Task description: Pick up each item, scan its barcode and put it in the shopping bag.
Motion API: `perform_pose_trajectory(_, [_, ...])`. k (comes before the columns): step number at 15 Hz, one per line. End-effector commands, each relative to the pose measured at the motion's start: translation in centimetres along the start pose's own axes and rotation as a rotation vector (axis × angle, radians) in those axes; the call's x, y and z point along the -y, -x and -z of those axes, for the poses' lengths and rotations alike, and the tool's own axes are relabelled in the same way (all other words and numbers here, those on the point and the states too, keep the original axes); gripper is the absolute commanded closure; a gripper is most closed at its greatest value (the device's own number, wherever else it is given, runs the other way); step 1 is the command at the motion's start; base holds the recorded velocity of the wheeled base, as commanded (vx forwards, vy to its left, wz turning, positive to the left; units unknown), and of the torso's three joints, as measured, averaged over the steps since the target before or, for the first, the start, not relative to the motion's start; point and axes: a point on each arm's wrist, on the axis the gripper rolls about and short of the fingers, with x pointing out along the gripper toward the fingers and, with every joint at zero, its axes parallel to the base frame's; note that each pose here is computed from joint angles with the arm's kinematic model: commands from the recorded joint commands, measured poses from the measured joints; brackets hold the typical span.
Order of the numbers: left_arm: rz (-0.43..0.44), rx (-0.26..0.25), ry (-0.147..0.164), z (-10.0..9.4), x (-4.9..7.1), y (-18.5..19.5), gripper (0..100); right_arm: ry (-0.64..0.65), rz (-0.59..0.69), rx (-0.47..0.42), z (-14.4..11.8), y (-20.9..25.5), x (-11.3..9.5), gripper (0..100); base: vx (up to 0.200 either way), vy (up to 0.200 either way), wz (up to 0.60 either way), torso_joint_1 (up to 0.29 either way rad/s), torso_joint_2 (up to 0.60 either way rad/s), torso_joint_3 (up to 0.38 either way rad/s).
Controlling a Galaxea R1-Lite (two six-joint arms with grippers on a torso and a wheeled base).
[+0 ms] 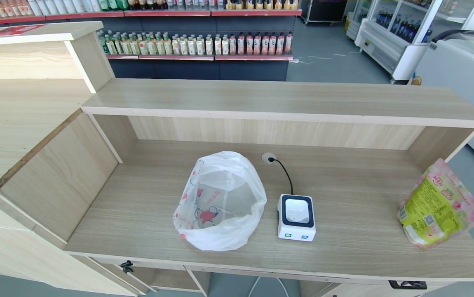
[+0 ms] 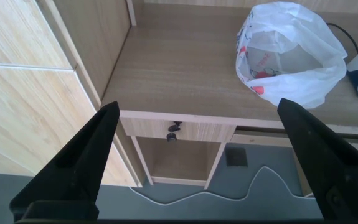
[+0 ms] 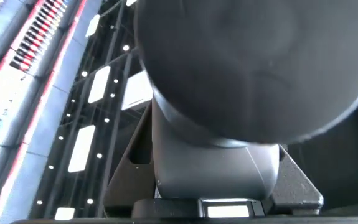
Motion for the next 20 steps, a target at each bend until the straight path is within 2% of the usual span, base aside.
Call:
perform_pose_trajectory(1, [0.000, 0.000, 0.000, 0.0, 0.0, 0.0, 0, 0.025, 0.019, -0.012, 0.0, 0.1, 0.5, 100, 0.000, 0.000, 0.00, 0.000, 0.00, 0.000])
perform_pose_trajectory(5, [0.000, 0.000, 0.000, 0.0, 0.0, 0.0, 0, 0.056, 0.043, -0.035, -0.2, 0.9, 2.1, 100, 0.000, 0.000, 0.00, 0.000, 0.00, 0.000])
perform_pose_trajectory(9, [0.000, 0.000, 0.000, 0.0, 0.0, 0.0, 0, 0.042, 0.053, -0.031, -0.2, 0.9, 2.2, 100, 0.000, 0.000, 0.00, 0.000, 0.00, 0.000])
perform_pose_trajectory(15, [0.000, 0.000, 0.000, 0.0, 0.0, 0.0, 0, 0.036, 0.104, -0.010, -0.3, 1.3, 3.7, 100, 0.000, 0.000, 0.00, 0.000, 0.00, 0.000])
perform_pose_trajectory(20, [0.000, 0.000, 0.000, 0.0, 0.0, 0.0, 0, 0.009, 0.111, -0.013, -0.1, 1.1, 3.6, 100, 0.000, 0.000, 0.00, 0.000, 0.00, 0.000])
